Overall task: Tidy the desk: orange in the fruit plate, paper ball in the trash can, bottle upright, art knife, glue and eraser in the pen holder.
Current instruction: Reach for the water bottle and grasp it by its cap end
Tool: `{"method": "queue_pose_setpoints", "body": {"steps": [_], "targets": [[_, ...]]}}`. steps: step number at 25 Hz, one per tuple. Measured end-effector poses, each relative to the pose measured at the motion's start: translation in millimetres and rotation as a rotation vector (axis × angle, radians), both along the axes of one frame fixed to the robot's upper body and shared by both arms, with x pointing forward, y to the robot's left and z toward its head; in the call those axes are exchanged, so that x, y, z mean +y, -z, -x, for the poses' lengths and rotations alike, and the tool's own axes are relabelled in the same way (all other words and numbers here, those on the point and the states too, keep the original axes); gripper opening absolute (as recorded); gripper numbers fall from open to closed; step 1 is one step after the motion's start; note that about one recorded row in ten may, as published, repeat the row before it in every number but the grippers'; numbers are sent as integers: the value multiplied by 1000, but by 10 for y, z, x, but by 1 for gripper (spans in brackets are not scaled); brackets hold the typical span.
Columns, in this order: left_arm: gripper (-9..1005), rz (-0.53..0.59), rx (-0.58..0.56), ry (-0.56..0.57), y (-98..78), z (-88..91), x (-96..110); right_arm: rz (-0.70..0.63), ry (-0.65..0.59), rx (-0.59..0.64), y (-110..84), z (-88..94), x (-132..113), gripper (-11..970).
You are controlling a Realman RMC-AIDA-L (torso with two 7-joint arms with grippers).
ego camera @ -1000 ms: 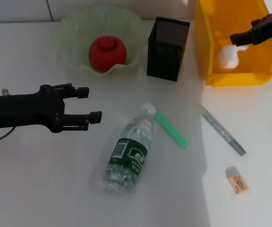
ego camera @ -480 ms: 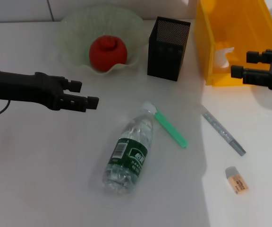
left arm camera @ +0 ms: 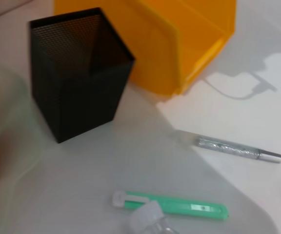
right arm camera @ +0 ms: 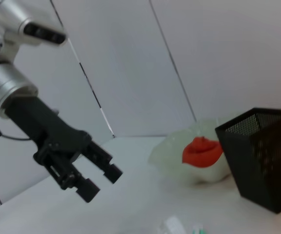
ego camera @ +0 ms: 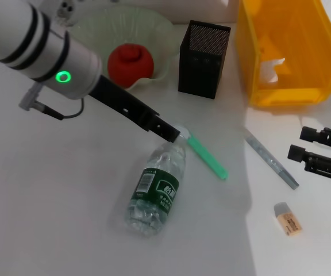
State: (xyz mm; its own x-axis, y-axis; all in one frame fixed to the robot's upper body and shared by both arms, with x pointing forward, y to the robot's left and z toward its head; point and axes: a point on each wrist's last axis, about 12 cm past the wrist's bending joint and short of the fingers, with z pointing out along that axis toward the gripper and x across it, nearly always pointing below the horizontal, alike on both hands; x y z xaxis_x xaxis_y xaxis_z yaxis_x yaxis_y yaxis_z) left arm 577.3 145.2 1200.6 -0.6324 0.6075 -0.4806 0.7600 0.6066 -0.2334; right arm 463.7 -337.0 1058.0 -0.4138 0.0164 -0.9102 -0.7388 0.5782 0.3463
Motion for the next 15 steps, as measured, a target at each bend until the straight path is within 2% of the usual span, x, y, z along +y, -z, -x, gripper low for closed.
{"method": "queue_pose_setpoints", "body": {"steps": [3,4,5,9,10,15], "targets": [[806,-23,-15,26,-4,8,-191,12,-22,18,70,45,56,682],[804,-23,-15,26,-4,8,-191,12,-22,18,70,45,56,682],[802,-22,-30,1,36,-19,-279,14,-26,22,83,51,69,683],[793,-25,-27,-55,132,-85,-308,10,-35,38,124,72,114,684],[790,-28,-2,-105,253,-149,-295,7,-37,38,125,74,120,684],[779,-33,23,-146,393,-204,-286,3,-37,41,126,74,124,683]]}}
